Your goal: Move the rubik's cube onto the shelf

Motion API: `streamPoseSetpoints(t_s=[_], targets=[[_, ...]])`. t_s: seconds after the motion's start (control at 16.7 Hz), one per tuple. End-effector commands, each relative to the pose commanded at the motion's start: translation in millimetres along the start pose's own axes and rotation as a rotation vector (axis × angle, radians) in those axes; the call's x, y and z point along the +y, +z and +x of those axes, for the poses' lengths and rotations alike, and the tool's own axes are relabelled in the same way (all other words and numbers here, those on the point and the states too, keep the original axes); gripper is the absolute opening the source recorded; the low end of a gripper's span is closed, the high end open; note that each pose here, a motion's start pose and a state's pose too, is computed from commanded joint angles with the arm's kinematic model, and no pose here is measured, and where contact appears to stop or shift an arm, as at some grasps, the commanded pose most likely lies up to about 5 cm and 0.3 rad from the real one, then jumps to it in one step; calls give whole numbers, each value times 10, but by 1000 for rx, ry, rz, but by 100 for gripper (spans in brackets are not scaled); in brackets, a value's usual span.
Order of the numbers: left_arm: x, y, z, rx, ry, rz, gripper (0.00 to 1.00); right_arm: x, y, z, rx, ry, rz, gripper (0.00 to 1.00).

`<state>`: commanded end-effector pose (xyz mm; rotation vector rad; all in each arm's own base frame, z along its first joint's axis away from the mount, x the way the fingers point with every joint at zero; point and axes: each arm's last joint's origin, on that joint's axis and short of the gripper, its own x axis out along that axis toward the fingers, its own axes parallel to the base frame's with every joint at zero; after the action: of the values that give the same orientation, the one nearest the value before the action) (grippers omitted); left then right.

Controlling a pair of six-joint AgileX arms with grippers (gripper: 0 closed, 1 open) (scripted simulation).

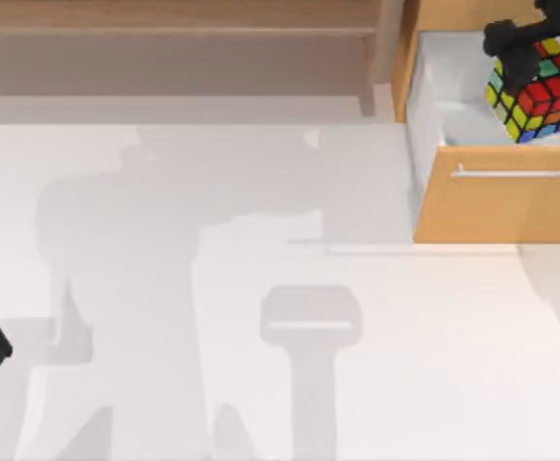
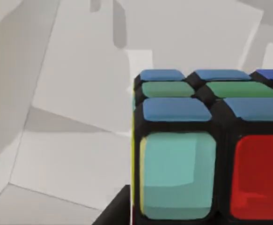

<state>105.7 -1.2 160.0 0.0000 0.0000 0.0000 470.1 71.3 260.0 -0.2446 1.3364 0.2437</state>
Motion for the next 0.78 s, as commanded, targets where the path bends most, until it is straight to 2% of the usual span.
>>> streamPoseSetpoints(t_s=[0.12,0.48,0.66,0.78], targets=[[0,0,0,0,0,0,100,13,-39,-304,-37,-11,8,0],[0,0,0,0,0,0,100,-9,-119,-612,-61,-31,21,0],[0,0,0,0,0,0,100,-47,-68,-350,-8,-16,17,0],[0,0,0,0,0,0,100,-75,6,71,50,1,10,0]])
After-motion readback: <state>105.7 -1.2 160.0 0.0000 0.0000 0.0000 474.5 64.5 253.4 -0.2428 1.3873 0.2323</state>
